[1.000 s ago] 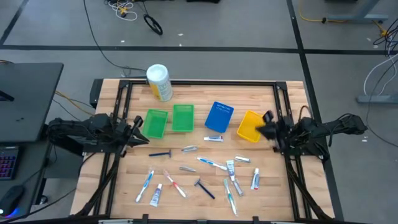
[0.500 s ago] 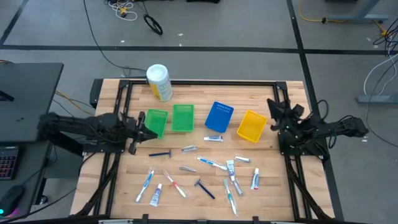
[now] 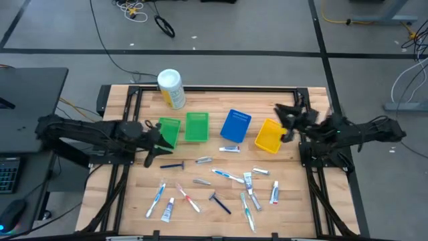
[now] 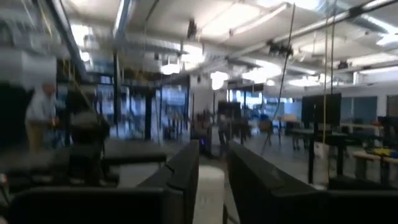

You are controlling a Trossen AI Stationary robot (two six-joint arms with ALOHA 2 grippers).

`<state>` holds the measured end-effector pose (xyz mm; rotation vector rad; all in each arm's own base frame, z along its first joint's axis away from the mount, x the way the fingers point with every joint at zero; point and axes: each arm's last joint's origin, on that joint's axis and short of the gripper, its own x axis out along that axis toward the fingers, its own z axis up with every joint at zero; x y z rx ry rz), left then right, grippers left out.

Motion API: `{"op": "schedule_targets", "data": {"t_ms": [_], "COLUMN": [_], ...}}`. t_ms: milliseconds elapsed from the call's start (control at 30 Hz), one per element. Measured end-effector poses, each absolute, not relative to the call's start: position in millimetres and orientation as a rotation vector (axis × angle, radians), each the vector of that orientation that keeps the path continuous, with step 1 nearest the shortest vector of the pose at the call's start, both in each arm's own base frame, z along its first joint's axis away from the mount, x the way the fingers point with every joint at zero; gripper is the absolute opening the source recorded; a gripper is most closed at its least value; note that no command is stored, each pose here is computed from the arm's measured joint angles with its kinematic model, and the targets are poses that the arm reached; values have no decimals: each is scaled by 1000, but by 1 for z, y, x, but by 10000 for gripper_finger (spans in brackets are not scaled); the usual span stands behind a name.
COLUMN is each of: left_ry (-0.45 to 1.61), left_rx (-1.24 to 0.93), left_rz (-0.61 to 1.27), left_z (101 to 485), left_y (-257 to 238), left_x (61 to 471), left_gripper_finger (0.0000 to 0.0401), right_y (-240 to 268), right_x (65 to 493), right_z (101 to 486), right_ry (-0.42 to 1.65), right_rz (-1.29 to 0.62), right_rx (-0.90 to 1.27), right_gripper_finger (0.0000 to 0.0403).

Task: Pick & Place Travel size toiletries
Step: Put the top blue razor into the left green bin

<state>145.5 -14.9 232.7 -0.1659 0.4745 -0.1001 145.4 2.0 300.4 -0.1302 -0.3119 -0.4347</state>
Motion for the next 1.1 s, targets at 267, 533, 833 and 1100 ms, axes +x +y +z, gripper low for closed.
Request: {"op": "schedule_targets", "data": {"t_ms": [267,533,833,1100], "left_ry": [654,824,968,1066], "left_rx": [-202,-205,-244,-191], "left_rz": [-92,-107,-17,31], "left_z": [209,183,158,137], "left_y": [-21,-35,-46,-51], "left_x": [166,179,187,192], "left_gripper_finger": [141,148,148,134], "right_y": [-2,-16,-17,-17], "right_x": [197,224,239,242], "right_z": [272,235,209,200], "right_ry": [-62,116,226,278], "right_rz": [-554,-546,-274,-255], "right_rx": [-163,-111,29,20], "right_gripper_finger": [169,218,220,220]}}
